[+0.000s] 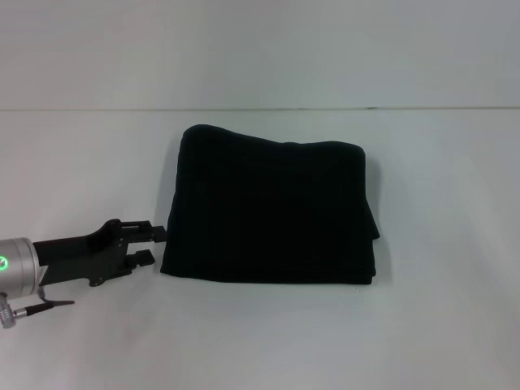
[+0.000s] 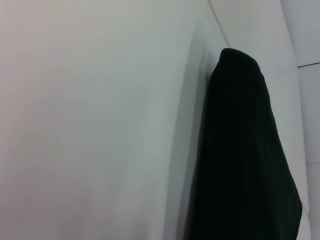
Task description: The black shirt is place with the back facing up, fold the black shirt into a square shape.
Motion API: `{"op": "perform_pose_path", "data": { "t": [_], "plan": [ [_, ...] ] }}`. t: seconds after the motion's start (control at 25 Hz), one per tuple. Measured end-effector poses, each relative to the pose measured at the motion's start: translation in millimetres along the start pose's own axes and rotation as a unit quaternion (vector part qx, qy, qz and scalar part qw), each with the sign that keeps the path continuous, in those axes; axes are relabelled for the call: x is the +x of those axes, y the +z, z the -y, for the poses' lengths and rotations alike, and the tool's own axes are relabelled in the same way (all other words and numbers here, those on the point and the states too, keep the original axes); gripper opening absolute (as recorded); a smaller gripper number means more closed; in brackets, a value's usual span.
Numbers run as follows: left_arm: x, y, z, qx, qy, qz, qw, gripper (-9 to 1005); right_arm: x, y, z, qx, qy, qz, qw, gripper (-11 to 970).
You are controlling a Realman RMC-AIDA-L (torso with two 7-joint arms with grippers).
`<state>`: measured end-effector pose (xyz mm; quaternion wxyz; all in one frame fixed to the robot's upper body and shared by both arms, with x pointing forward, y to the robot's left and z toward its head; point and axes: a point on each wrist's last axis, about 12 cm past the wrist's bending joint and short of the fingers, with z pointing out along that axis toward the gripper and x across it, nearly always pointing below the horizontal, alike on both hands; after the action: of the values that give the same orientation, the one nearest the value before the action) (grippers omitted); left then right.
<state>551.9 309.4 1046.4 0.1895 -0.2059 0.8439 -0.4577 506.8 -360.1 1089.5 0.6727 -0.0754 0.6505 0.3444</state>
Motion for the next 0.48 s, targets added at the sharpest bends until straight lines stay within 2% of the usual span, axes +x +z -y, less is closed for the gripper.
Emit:
{"op": "perform_pose_path", "data": {
  "t": [0.48],
  "plan": [
    [4.1, 5.1, -3.8, -0.008, 0.004, -0.001, 1.0, 519, 1.0, -2.9, 0.0, 0.003, 0.0, 0.0, 1.0, 851]
  ]
}}
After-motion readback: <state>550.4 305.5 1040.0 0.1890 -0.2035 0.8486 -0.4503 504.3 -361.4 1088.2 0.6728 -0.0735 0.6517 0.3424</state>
